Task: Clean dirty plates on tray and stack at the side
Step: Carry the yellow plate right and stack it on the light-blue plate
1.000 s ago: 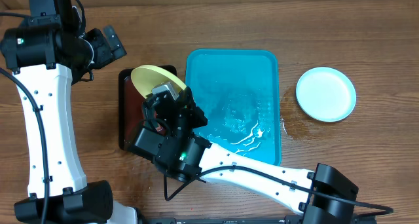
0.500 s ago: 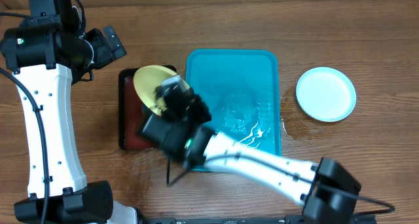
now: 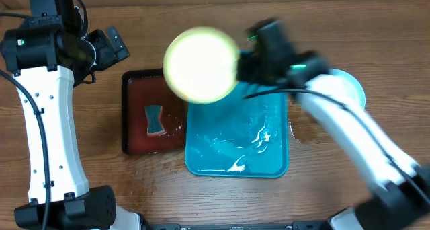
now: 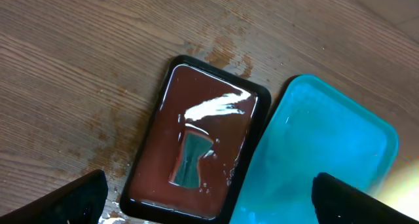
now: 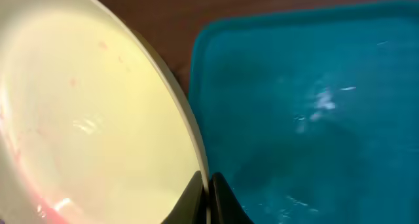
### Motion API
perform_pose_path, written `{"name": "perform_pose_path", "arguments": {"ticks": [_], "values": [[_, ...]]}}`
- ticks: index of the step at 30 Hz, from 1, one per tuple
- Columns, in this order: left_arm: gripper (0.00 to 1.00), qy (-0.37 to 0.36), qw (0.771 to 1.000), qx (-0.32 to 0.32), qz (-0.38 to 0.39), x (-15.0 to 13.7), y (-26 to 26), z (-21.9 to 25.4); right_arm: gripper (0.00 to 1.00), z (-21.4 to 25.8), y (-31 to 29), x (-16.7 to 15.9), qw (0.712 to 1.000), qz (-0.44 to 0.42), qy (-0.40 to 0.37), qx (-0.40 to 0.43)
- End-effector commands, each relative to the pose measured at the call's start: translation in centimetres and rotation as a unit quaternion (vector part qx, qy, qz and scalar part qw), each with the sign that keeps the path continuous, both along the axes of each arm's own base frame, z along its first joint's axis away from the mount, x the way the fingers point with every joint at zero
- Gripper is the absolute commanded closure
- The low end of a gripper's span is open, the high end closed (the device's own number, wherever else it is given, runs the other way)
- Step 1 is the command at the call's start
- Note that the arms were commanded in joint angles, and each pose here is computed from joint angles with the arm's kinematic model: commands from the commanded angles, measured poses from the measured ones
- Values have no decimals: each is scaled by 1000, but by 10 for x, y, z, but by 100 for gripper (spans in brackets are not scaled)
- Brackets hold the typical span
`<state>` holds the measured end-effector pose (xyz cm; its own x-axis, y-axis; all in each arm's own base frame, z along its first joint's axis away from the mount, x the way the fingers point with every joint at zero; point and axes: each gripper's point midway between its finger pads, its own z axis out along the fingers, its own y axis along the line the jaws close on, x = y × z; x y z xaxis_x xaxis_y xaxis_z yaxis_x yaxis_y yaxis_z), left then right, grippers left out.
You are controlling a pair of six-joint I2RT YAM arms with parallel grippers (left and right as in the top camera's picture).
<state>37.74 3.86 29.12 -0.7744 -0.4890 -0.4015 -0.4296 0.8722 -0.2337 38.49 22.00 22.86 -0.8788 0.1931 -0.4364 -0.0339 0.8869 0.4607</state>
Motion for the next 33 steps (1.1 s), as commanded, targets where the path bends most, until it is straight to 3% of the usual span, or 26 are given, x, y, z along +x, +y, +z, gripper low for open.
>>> {"name": "perform_pose_path", "arguments": {"ticks": [1,9,16,21,22,24,27,33], "values": [[0,-16,1000,4,3,-1,4,11,96,45,-85,6,994,-107,-24,6],[0,-16,1000,4,3,-1,4,11,96,-40,-257,-17,936,-319,135,-62],[0,-16,1000,4,3,-1,4,11,96,-126,-320,-45,889,-396,226,-49],[0,-16,1000,4,3,-1,4,11,96,-153,-334,-56,876,-415,245,-36],[0,-16,1000,4,3,-1,4,11,93,-155,-333,-59,875,-414,249,-36],[0,-16,1000,4,3,-1,4,11,60,-155,-330,-63,873,-411,259,-36],[0,-16,1000,4,3,-1,4,11,50,-142,-319,-60,889,-385,248,-18],[0,-16,1000,4,3,-1,4,11,46,-48,-239,-38,977,-185,93,48]]}}
